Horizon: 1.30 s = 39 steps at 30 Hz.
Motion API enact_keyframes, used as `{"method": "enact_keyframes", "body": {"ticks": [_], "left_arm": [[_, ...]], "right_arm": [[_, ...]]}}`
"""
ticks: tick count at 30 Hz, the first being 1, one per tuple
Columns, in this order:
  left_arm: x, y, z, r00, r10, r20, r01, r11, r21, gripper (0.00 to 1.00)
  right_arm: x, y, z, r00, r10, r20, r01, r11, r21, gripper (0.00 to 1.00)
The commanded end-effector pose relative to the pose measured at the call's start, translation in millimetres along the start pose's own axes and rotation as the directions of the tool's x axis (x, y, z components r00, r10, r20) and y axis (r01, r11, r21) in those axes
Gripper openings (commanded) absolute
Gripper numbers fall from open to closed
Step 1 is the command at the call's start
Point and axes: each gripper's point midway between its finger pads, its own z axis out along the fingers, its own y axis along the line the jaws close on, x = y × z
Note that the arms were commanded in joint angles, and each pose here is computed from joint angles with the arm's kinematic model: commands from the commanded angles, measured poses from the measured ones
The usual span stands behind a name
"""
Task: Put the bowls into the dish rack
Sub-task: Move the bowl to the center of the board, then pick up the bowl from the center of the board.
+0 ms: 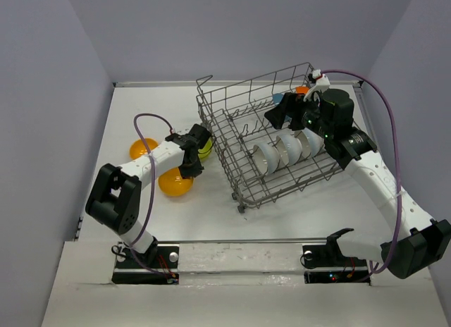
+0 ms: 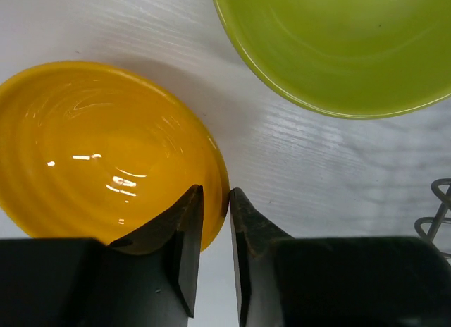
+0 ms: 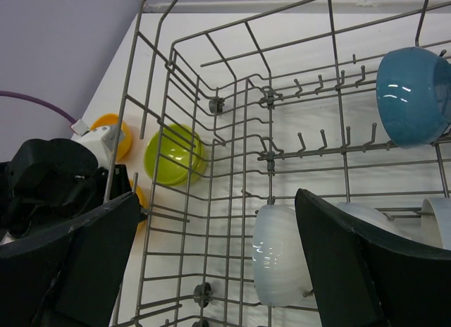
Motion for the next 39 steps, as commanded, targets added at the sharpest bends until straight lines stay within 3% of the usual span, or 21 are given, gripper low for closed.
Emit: {"method": "enact_keyframes", "body": {"ticks": [1, 10, 13, 17, 21, 27, 39], "left_arm": [[8.8, 0.4, 2.8, 1.0, -0.011, -0.02, 0.012, 1.0, 0.009, 0.35], [4.7, 2.7, -5.4, 1.0, -0.008, 0.003, 0.008, 1.0, 0.013, 0.44], [-9.0, 4.0, -20.2, 0.998, -0.026, 0.065, 0.024, 0.999, 0.028, 0.51], [-22.9, 15.5, -42.3, 0.989, -0.07, 0.132, 0.069, 0.998, 0.014, 0.61], [-15.7, 35.6, -47.6, 0.982, -0.142, 0.121, 0.145, 0.989, -0.009, 0.67], [13.1, 71.8, -22.1, 0.957, -0.289, -0.006, 0.289, 0.957, -0.005, 0.67], [14.0, 97.3, -26.8, 0.924, -0.382, 0.036, 0.383, 0.923, -0.043, 0.67]], "right_arm": [[-11.1, 7.9, -3.1, 0.999, -0.022, 0.043, 0.023, 0.999, -0.033, 0.96], [-10.4, 7.8, -3.0, 0.999, -0.023, 0.041, 0.025, 0.999, -0.034, 0.96], [-11.2, 8.4, -3.9, 0.999, -0.022, 0.044, 0.024, 0.999, -0.035, 0.96], [-10.7, 8.4, -3.5, 0.999, -0.022, 0.042, 0.023, 0.999, -0.036, 0.96], [-10.6, 9.0, -2.8, 0.999, -0.022, 0.04, 0.024, 0.999, -0.04, 0.96], [-11.5, 9.7, -6.1, 0.999, -0.028, 0.047, 0.03, 0.999, -0.04, 0.96], [-7.9, 9.3, -4.4, 0.999, -0.025, 0.035, 0.026, 0.999, -0.044, 0.96]]}}
